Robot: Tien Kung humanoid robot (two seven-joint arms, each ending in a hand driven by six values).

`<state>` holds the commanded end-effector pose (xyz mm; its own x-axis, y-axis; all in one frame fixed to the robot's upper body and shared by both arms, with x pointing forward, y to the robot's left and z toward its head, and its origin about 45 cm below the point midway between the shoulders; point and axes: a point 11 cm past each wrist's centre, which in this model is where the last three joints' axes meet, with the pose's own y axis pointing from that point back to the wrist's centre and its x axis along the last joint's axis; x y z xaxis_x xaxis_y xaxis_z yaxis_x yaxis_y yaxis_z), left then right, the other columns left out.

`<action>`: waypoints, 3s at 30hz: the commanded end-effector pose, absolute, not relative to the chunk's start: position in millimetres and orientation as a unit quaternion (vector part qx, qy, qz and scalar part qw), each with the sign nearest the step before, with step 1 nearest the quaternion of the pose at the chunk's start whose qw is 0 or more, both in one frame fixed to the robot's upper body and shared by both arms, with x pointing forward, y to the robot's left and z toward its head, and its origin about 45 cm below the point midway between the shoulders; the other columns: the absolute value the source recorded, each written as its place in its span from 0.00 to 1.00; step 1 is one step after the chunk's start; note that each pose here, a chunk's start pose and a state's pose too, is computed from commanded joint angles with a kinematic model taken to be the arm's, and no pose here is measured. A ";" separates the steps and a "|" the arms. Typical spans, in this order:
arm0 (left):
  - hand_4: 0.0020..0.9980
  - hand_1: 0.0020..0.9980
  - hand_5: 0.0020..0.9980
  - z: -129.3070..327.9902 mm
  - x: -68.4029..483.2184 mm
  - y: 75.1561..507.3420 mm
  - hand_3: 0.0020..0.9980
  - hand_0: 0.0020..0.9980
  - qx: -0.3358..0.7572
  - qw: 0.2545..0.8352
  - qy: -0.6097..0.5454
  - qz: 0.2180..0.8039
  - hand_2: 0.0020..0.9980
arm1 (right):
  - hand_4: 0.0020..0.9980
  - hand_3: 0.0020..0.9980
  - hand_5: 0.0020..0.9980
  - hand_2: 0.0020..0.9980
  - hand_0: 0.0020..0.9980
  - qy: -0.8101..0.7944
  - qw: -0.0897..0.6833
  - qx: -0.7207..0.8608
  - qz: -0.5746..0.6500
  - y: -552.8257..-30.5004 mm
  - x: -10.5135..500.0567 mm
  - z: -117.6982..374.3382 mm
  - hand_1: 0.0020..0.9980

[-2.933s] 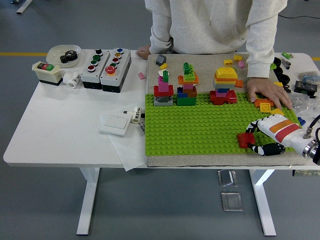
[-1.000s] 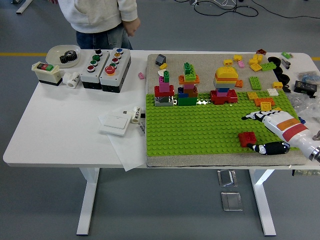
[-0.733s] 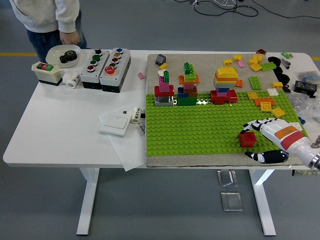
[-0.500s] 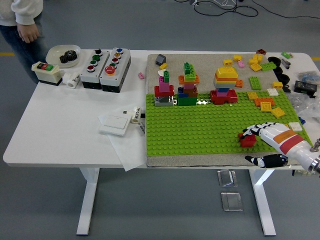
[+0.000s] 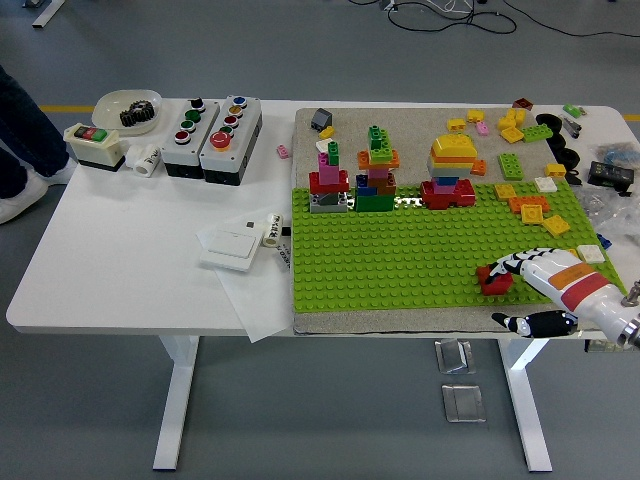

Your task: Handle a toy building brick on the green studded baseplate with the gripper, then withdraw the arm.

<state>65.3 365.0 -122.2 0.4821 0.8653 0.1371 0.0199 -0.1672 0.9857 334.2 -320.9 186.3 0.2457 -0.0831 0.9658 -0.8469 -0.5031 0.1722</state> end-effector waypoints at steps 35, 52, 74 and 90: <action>0.53 0.68 0.50 -121.3 69.9 365.8 0.53 0.79 0.658 0.551 0.335 0.389 0.59 | 0.75 0.63 0.34 0.73 0.70 -0.319 0.372 0.703 0.515 -313.8 331.0 181.3 0.67; 0.53 0.68 0.50 -121.0 71.1 366.3 0.53 0.79 0.659 0.550 0.334 0.390 0.59 | 0.76 0.67 0.34 0.74 0.71 -0.394 0.303 0.687 0.530 -311.2 339.9 218.5 0.67; 0.53 0.68 0.51 -122.1 64.6 366.2 0.53 0.80 0.663 0.548 0.333 0.385 0.59 | 0.89 0.78 0.50 0.80 0.83 -0.609 0.205 0.701 0.310 -338.5 390.3 228.5 0.76; 0.53 0.67 0.50 -121.4 64.1 369.1 0.53 0.80 0.670 0.546 0.330 0.380 0.59 | 0.93 0.82 0.62 0.82 0.84 -0.682 0.070 0.716 0.130 -338.0 395.3 229.5 0.78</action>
<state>64.1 369.1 -121.4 0.4942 0.8565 0.1488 0.0276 -0.1865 0.9821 395.3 -338.0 229.5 0.0349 -0.9590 0.2814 -0.9953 -0.0589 -0.0771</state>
